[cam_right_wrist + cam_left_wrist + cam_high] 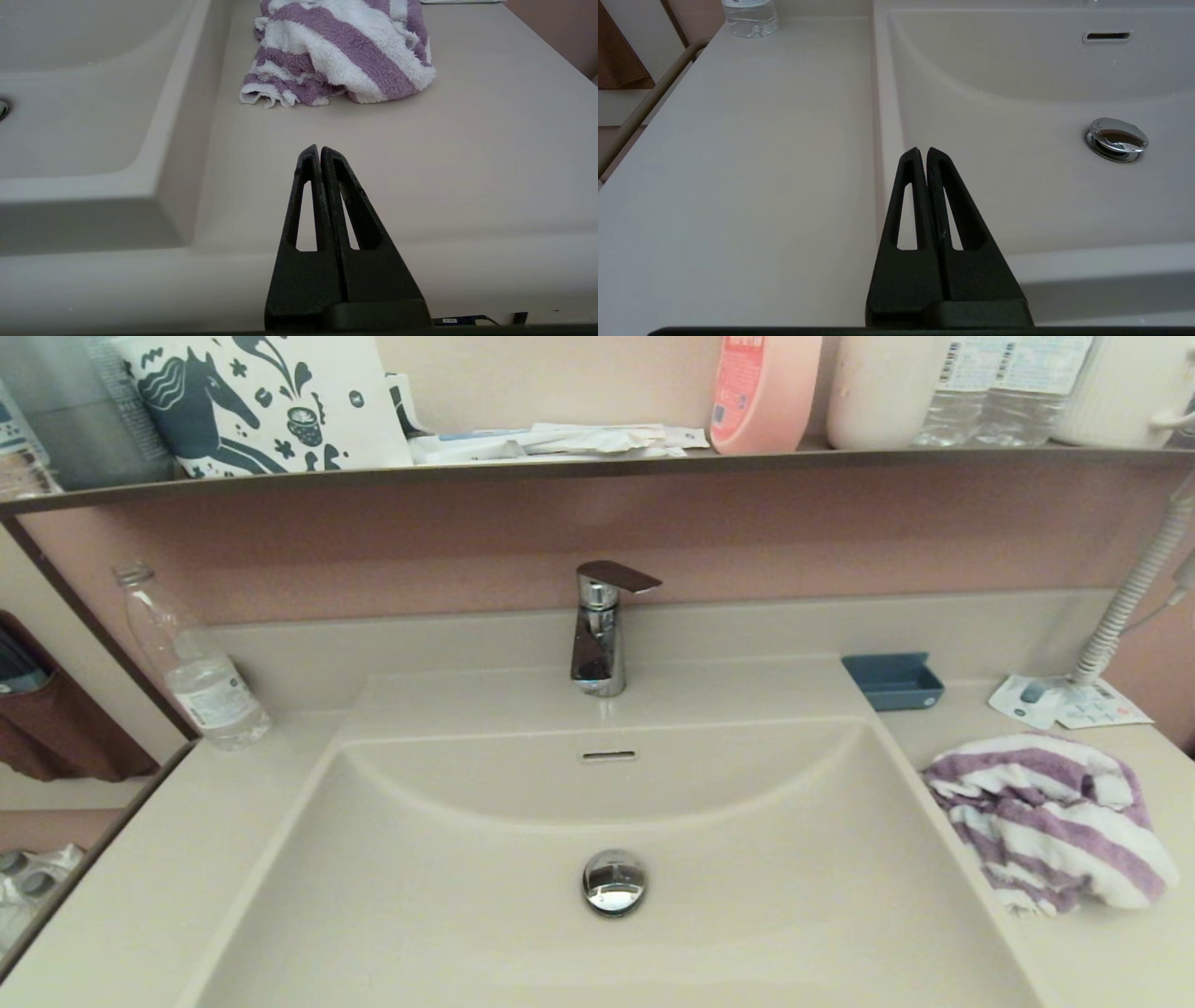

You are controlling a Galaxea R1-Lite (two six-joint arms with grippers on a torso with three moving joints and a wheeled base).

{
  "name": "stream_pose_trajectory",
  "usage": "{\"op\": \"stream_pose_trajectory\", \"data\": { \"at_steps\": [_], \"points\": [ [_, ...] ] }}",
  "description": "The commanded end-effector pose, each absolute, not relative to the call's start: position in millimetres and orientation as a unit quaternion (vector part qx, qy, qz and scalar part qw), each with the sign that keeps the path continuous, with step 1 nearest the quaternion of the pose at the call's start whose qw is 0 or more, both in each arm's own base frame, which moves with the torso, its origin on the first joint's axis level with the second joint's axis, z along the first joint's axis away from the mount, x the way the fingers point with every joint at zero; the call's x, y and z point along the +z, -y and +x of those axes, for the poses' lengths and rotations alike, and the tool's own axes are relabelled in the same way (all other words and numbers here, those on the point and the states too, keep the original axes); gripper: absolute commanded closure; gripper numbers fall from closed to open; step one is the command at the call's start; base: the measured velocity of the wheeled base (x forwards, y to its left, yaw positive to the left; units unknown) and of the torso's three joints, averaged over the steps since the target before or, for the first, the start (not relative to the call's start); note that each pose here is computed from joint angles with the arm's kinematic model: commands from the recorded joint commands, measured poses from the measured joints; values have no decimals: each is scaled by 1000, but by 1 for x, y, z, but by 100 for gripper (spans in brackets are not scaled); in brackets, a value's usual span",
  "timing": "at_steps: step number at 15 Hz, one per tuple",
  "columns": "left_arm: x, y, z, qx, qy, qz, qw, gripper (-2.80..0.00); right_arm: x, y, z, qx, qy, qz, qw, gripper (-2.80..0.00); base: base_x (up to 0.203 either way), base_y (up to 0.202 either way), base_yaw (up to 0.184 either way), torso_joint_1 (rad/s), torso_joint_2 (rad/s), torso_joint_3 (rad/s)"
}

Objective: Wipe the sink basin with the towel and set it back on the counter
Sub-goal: Turn on the faucet

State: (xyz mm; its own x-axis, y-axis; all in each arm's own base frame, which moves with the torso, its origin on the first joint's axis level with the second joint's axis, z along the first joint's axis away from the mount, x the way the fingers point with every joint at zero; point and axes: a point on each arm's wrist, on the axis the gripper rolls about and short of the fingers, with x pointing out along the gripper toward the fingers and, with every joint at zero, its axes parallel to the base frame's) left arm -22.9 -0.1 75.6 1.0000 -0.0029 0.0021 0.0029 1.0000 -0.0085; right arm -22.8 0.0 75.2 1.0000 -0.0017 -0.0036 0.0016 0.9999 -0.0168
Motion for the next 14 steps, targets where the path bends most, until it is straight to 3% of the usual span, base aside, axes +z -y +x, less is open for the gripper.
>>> {"op": "stream_pose_trajectory", "data": {
  "at_steps": [1,14],
  "points": [
    [76,0,-23,-2,1,-5,1000,0,75,0,-23,-1,-2,-8,1000,0,0,0,0,0,0,0],
    [76,0,-23,-1,1,-5,1000,0,75,0,-23,-1,-2,-8,1000,0,0,0,0,0,0,0]
  ]
}}
